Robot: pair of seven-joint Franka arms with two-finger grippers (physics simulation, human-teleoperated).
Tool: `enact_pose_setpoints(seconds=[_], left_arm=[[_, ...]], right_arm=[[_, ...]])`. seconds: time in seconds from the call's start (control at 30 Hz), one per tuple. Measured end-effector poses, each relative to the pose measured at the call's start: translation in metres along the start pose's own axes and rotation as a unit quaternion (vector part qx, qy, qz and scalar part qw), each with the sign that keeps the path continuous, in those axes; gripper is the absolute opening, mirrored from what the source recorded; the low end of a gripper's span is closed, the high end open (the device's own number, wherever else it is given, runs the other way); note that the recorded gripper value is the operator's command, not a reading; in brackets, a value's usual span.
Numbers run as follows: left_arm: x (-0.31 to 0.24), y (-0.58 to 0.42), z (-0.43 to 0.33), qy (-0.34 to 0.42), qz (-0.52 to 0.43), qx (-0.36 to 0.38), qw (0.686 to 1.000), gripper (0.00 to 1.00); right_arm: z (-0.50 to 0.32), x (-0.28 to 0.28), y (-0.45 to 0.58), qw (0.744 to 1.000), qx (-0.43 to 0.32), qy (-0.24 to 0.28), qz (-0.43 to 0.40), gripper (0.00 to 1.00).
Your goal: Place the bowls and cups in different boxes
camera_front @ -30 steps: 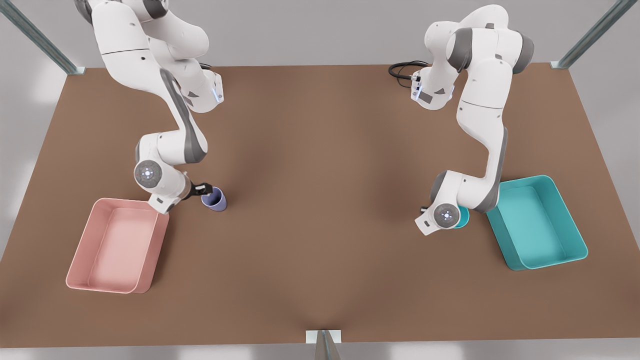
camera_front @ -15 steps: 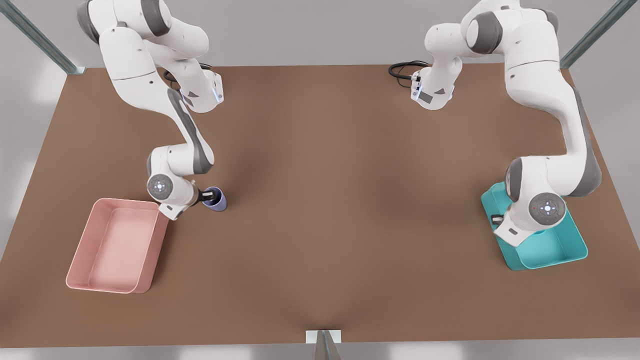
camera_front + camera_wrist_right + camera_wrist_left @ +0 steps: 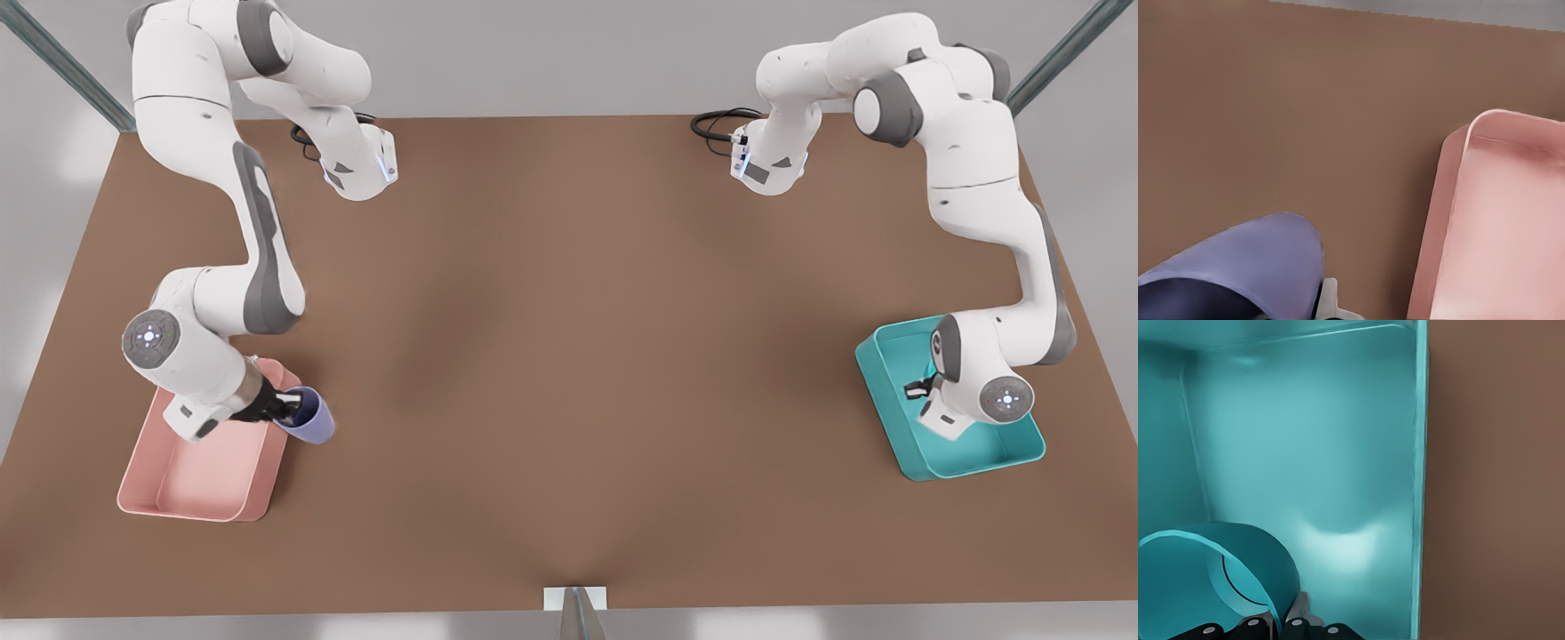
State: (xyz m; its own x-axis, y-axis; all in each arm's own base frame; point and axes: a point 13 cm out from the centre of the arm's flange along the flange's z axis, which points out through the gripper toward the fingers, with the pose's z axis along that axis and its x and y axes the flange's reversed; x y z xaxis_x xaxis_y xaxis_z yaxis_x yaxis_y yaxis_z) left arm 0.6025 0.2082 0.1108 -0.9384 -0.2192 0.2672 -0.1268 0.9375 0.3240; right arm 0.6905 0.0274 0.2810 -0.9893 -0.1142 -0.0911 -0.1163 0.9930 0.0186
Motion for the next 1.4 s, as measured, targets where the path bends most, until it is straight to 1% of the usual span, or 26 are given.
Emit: enact_pose_setpoints(seconds=[0.1, 0.17, 0.2, 0.23, 0.27, 0.33, 0.37, 0.4, 0.47, 0.53, 0.6, 0.63, 0.73, 0.9, 0.93, 0.97, 1.17, 1.27, 1.4], left_arm=[[-0.01, 0.003, 0.015, -0.011, -0.003, 0.003, 1.0, 0.21], [-0.016, 0.004, 0.023, -0.019, -0.003, 0.005, 1.0, 0.21], [-0.019, 0.004, 0.026, -0.024, -0.004, 0.006, 1.0, 0.24], [-0.022, 0.003, 0.028, -0.028, -0.003, 0.007, 1.0, 0.79], [-0.024, 0.002, 0.029, -0.033, -0.003, 0.009, 0.999, 1.0], [-0.027, 0.002, 0.016, -0.044, -0.003, 0.016, 0.999, 1.0], [-0.026, 0.001, -0.002, -0.051, -0.004, 0.024, 0.998, 1.0], [-0.023, 0.001, -0.037, -0.065, -0.008, 0.037, 0.997, 1.0], [0.001, -0.013, -0.151, -0.109, -0.006, 0.067, 0.992, 1.0], [0.047, -0.061, -0.256, -0.139, 0.027, 0.104, 0.984, 1.0], [0.09, -0.103, -0.339, -0.159, 0.068, 0.12, 0.978, 1.0], [0.106, -0.112, -0.362, -0.158, 0.079, 0.124, 0.976, 1.0], [0.134, -0.119, -0.372, -0.122, 0.094, 0.126, 0.98, 1.0], [0.161, -0.123, -0.371, -0.078, 0.109, 0.124, 0.983, 1.0], [0.166, -0.124, -0.371, -0.073, 0.112, 0.123, 0.983, 1.0], [0.169, -0.125, -0.371, -0.068, 0.114, 0.122, 0.984, 1.0], [0.177, -0.126, -0.366, -0.048, 0.118, 0.12, 0.985, 1.0], [0.176, -0.119, -0.377, -0.059, 0.113, 0.123, 0.984, 1.0], [0.175, -0.118, -0.373, -0.051, 0.112, 0.123, 0.985, 1.0]], right_arm=[[-0.006, -0.026, -0.05, 1.0, 0.004, -0.014, 0.01, 0.21], [0.0, -0.034, -0.087, 1.0, 0.006, -0.015, 0.016, 0.21], [0.002, -0.032, -0.105, 1.0, 0.008, -0.014, 0.019, 0.21], [0.003, -0.029, -0.121, 1.0, 0.009, -0.012, 0.021, 0.21], [0.003, -0.026, -0.133, 1.0, 0.01, -0.01, 0.02, 0.21], [0.007, -0.016, -0.155, 1.0, 0.011, -0.003, 0.019, 0.21], [0.013, -0.011, -0.163, 1.0, 0.011, 0.004, 0.017, 0.21], [0.021, -0.007, -0.17, 1.0, 0.011, 0.011, 0.014, 0.21], [0.052, 0.002, -0.175, 0.999, 0.006, 0.033, 0.005, 0.21], [0.083, 0.012, -0.185, 0.999, 0.003, 0.054, 0.0, 0.21], [0.108, 0.02, -0.194, 0.998, 0.002, 0.068, -0.004, 0.21], [0.117, 0.023, -0.197, 0.997, 0.003, 0.072, -0.007, 0.21], [0.145, 0.032, -0.209, 0.997, 0.005, 0.082, -0.012, 0.21], [0.169, 0.034, -0.214, 0.996, 0.007, 0.081, -0.026, 0.21], [0.171, 0.034, -0.214, 0.996, 0.006, 0.08, -0.029, 0.25], [0.173, 0.033, -0.215, 0.996, 0.007, 0.08, -0.032, 0.99], [0.17, 0.034, -0.233, 0.996, 0.029, 0.075, -0.03, 1.0], [0.167, 0.032, -0.231, 0.997, 0.025, 0.071, -0.029, 1.0], [0.156, 0.029, -0.224, 0.997, 0.014, 0.068, -0.034, 1.0]])
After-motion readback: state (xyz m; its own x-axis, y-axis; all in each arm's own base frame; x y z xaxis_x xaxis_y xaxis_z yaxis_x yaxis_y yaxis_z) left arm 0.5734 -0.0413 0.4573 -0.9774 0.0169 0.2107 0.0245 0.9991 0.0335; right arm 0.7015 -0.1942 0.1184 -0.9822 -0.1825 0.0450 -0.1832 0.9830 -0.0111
